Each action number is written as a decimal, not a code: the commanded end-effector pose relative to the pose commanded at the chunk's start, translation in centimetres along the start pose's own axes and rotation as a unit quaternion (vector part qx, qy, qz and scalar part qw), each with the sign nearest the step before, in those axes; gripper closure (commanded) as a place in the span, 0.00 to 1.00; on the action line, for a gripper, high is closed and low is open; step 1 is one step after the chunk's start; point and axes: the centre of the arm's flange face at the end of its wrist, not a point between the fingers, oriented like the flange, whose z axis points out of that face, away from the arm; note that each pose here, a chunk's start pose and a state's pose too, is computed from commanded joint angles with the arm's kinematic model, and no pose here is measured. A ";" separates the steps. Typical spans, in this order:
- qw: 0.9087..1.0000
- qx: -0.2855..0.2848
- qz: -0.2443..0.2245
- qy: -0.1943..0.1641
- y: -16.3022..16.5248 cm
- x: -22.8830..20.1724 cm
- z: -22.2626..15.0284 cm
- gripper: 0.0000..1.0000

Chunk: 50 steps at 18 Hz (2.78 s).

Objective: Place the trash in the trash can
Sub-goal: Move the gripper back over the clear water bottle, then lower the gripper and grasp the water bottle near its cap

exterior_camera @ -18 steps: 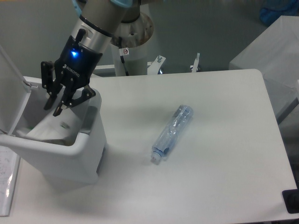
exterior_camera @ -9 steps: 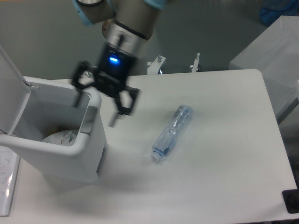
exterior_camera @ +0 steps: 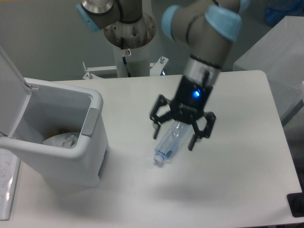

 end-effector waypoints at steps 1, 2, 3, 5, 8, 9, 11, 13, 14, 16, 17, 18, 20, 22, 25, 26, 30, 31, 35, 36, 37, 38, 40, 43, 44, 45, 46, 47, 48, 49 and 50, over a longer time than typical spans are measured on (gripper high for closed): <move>1.000 -0.015 0.001 0.004 0.4 0.2 1.5 0.00; 1.000 -0.027 -0.002 0.009 0.8 0.3 2.5 0.00; 0.999 -0.044 -0.007 0.013 1.5 0.0 3.5 0.00; 0.996 -0.092 0.002 0.011 2.6 -0.2 5.7 0.00; 0.983 -0.182 0.019 0.025 3.1 2.5 9.1 0.00; 0.979 -0.198 0.029 0.029 3.2 3.1 9.8 0.00; 0.973 -0.226 0.050 0.025 3.7 3.2 11.6 0.00; 0.967 -0.247 0.068 0.015 3.2 3.8 13.2 0.00; 0.964 -0.256 0.074 0.012 3.1 4.1 14.0 0.00; 0.957 -0.276 0.083 0.005 3.4 4.5 15.1 0.00; 0.954 -0.287 0.089 0.001 3.6 4.8 15.8 0.00; 0.951 -0.293 0.093 -0.004 3.7 4.8 16.0 0.00; 0.949 -0.302 0.095 -0.009 4.0 4.6 16.4 0.00; 0.946 -0.309 0.093 -0.007 4.4 4.4 17.2 0.00; 0.943 -0.320 0.093 -0.008 4.8 4.2 17.8 0.01; 0.941 -0.324 0.094 -0.008 5.0 4.2 18.1 0.05; 0.937 -0.335 0.099 -0.013 5.2 4.5 18.5 0.26; 0.937 -0.336 0.099 -0.012 5.2 4.5 18.5 0.35; 0.937 -0.336 0.096 -0.010 5.1 4.8 18.2 0.88; 0.936 -0.338 0.094 -0.008 4.9 4.8 17.9 1.00; 0.936 -0.340 0.095 -0.006 4.6 4.8 17.6 1.00; 0.936 -0.338 0.095 -0.008 4.1 4.5 17.2 1.00; 0.939 -0.330 0.096 -0.012 2.9 4.1 16.5 1.00; 0.941 -0.326 0.094 -0.014 2.2 3.7 15.8 1.00; 0.942 -0.321 0.094 -0.018 1.7 3.5 15.4 1.00; 0.945 -0.312 0.094 -0.023 0.9 3.2 14.8 1.00; 0.950 -0.299 0.089 -0.023 0.1 2.8 14.2 1.00; 0.956 -0.279 0.087 -0.020 -0.9 2.7 13.1 1.00; 0.963 -0.255 0.083 -0.016 -1.8 3.0 11.3 1.00; 0.970 -0.230 0.077 -0.012 -2.6 2.9 9.6 1.00; 0.976 -0.208 0.072 -0.007 -3.3 2.6 8.3 1.00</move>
